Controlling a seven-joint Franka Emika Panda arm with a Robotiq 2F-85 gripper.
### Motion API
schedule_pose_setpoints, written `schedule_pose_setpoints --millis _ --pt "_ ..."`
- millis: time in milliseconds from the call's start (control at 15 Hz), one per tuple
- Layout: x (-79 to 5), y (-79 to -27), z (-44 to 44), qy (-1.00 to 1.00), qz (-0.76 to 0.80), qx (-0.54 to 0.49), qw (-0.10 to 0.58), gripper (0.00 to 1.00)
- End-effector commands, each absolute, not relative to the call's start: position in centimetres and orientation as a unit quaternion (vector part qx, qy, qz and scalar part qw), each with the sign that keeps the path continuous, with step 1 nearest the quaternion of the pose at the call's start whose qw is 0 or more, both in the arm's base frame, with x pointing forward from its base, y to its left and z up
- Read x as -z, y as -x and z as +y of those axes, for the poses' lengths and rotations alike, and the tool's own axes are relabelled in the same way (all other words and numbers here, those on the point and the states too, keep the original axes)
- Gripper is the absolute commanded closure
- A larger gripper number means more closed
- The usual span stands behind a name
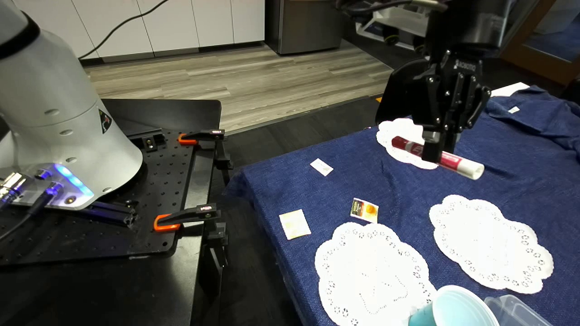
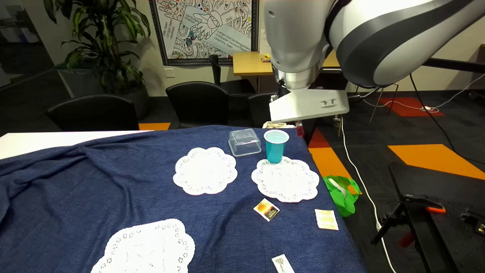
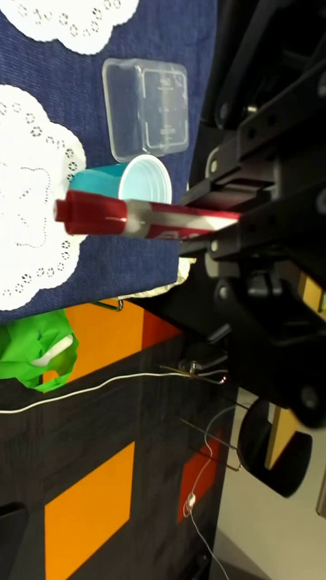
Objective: Put the marker in the cup
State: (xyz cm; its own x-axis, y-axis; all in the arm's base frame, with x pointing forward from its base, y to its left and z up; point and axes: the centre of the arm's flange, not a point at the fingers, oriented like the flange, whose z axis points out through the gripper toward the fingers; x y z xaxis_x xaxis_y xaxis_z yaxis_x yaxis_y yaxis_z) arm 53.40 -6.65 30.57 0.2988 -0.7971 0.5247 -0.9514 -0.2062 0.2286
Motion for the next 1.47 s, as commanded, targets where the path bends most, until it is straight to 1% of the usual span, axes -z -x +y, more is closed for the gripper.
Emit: schedule_pose_setpoints --millis 0,400,667,733,933,1000,1400 --pt "-30.5 -55.1 -6.8 -0.698 -0.616 -0.180 0.317 0.95" --pt "-29.7 -57.1 -7.7 -0.586 -0.663 -0.263 0.385 0.95" --pt "-28.8 -58.2 -8.6 -0.537 -0.656 -0.326 0.418 0.95" --pt "-29.1 -57.0 -8.6 -0.565 -0.658 -0.299 0.398 0.80" --pt "-28.4 -57.5 -8.9 -0.553 -0.655 -0.314 0.407 0.80" --pt "-28.4 -57.6 -8.9 -0.553 -0.655 -0.315 0.408 0.95" --pt "-25.2 -59.4 -10.7 -0.504 -0.656 -0.373 0.420 0.95"
